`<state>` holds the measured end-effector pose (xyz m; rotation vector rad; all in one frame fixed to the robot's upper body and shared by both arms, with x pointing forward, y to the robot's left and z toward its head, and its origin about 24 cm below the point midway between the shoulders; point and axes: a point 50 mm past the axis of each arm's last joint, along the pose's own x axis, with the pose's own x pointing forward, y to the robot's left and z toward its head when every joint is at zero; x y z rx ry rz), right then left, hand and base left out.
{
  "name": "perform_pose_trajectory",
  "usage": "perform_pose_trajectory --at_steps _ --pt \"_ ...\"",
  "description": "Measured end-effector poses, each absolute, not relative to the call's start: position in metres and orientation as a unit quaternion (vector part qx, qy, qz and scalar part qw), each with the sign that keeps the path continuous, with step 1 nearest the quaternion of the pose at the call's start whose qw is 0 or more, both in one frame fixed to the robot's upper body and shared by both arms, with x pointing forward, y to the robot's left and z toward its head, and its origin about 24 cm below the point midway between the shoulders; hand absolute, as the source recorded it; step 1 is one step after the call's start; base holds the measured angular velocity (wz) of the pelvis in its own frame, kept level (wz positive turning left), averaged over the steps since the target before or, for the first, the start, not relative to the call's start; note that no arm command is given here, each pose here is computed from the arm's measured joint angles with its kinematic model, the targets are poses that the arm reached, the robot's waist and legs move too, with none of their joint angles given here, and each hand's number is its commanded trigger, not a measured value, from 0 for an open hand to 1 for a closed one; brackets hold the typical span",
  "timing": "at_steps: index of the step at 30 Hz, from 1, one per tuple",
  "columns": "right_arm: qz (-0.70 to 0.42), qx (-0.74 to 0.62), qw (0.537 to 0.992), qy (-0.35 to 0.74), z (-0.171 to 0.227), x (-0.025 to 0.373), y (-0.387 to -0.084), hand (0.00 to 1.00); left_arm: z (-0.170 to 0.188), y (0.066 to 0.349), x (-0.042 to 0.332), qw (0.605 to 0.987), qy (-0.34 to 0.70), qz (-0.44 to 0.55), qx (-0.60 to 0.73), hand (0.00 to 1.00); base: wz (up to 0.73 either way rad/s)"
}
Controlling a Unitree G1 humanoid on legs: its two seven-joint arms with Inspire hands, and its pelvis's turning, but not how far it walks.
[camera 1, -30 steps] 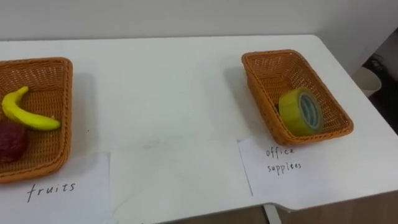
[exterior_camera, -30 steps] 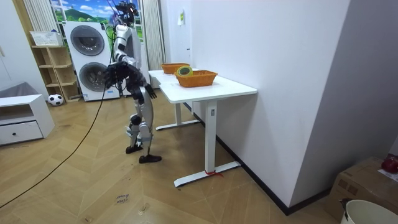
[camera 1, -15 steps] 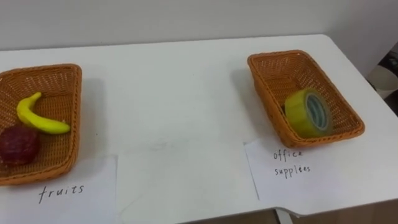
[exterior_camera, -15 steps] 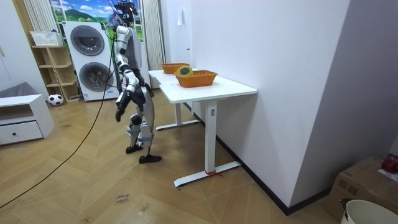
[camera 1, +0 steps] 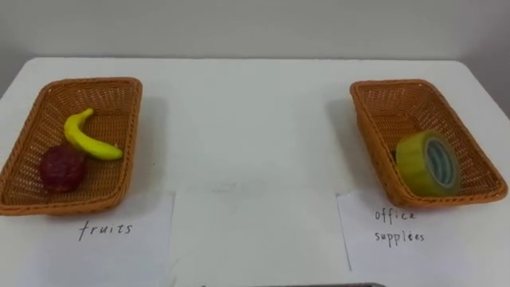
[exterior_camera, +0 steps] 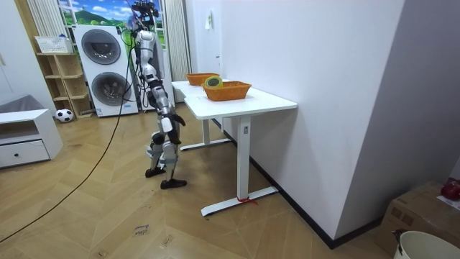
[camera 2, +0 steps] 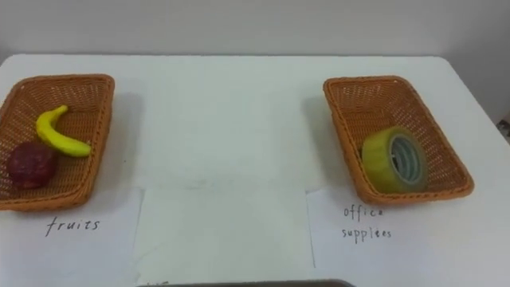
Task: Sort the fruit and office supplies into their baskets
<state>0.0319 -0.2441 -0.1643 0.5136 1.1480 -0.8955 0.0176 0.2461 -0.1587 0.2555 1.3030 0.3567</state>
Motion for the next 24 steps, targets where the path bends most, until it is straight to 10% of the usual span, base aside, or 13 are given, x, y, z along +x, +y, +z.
perform_pose_trajectory --at_steps 24 --pt "-0.180 0.142 0.785 0.575 -0.170 0.039 -0.221 0.00 -0.164 0.231 0.031 0.788 0.591 0.162 0.064 0.00 0.02"
